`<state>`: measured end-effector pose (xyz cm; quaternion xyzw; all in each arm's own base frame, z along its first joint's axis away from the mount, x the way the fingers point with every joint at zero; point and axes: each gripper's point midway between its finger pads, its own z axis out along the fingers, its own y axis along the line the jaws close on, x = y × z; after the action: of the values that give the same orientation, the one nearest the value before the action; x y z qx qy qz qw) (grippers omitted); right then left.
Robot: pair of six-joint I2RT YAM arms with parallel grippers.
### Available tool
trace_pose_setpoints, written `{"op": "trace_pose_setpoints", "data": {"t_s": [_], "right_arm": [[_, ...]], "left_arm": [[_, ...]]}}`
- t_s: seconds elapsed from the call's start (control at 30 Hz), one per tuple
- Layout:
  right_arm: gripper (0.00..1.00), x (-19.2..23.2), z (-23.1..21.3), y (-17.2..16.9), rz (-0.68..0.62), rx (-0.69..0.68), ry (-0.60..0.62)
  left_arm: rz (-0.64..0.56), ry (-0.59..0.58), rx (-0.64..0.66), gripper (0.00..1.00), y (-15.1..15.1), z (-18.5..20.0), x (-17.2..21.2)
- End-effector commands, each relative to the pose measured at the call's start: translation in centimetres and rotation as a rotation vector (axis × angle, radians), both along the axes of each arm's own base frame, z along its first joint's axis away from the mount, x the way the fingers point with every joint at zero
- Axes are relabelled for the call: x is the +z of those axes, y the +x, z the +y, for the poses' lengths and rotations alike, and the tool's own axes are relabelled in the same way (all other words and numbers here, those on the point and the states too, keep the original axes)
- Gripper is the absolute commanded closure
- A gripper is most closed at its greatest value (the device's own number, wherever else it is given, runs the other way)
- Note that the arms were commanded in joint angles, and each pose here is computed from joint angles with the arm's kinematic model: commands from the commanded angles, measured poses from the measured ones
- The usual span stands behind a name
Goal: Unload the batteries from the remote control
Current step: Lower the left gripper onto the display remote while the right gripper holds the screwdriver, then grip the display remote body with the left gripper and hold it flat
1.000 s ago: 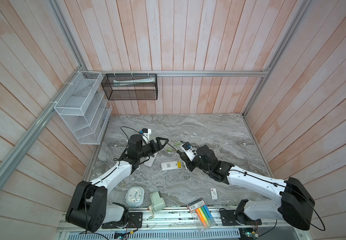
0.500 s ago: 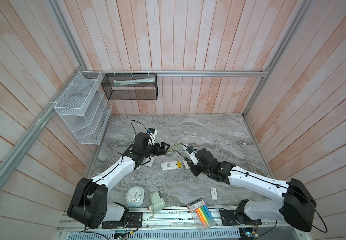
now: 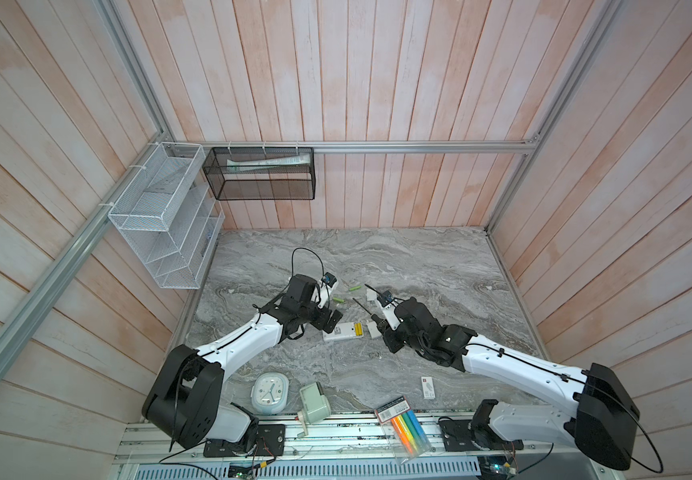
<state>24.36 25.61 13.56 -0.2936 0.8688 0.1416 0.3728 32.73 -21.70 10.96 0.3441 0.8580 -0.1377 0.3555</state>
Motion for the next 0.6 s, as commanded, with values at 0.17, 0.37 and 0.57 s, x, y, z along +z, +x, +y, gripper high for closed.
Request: {"op": "trace_pose_setpoints", "data": {"t_s": [0.17,0.37,0.57], "right_arm": [[1.0,-1.1,-0.8,-0.8,0.068,-0.043,-0.014],[1.0,-1.7,-1.3,-1.7,0.114,-0.047,-0.015],[1.0,-1.9,-1.4,-2.2,0.135,-0.047,-0.008]], "left_arm": [[-0.061,0.162,-0.183,0.0,-0.3,-1.2,-1.5],[-0.023,0.237,-0.246,0.0,-0.9,-1.1,-3.4],[0.021,0.257,-0.317,0.0,-1.4,-1.6,-4.9]]}}
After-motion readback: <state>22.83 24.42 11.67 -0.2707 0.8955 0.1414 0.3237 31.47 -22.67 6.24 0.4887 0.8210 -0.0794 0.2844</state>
